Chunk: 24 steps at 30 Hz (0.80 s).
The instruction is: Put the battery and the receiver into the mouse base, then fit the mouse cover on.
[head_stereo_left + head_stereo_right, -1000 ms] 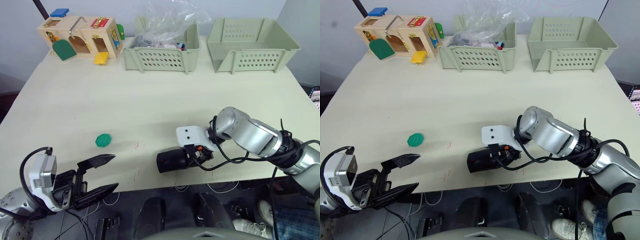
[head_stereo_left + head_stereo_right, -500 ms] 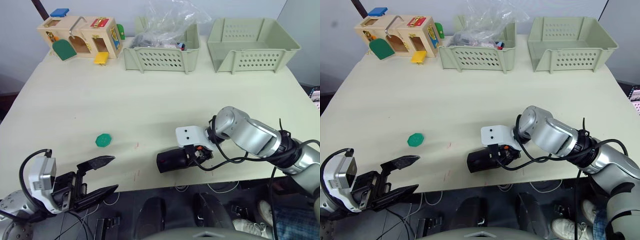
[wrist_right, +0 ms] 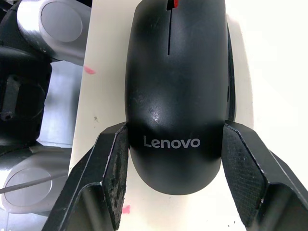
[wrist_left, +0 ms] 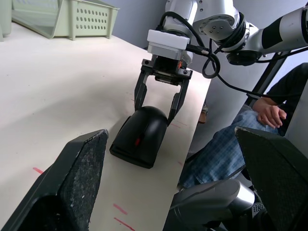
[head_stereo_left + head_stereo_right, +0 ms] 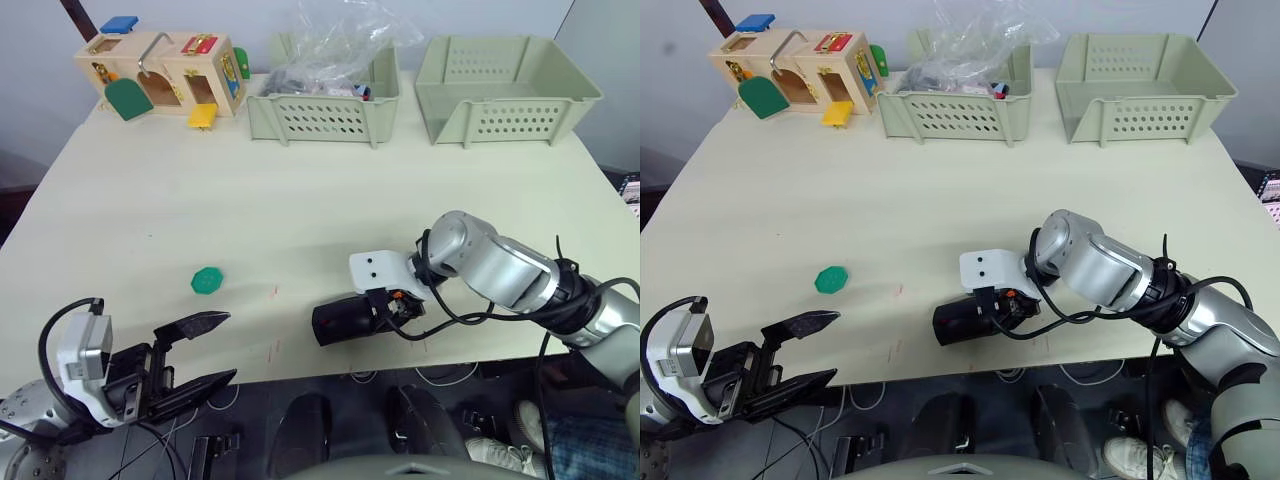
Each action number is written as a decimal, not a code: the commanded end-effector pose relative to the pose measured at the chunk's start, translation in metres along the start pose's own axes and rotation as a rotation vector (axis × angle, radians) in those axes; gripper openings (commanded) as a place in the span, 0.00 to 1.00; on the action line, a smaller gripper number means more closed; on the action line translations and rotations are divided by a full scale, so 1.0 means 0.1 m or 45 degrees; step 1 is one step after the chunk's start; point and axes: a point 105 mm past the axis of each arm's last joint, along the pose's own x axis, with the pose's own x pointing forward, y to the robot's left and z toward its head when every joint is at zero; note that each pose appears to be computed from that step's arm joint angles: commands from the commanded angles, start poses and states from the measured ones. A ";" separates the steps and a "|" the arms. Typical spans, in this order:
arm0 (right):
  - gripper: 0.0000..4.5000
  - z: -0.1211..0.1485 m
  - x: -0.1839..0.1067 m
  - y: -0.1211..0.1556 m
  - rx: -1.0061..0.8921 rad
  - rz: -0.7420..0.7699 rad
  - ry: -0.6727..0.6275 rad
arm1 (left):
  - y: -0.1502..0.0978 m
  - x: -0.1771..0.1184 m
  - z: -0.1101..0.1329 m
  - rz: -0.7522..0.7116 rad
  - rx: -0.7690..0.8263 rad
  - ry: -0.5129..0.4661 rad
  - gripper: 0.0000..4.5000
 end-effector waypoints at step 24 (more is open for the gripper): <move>0.50 0.08 -0.09 -0.11 -0.045 -0.016 -0.003 | -0.06 0.01 0.01 -0.021 0.006 0.003 1.00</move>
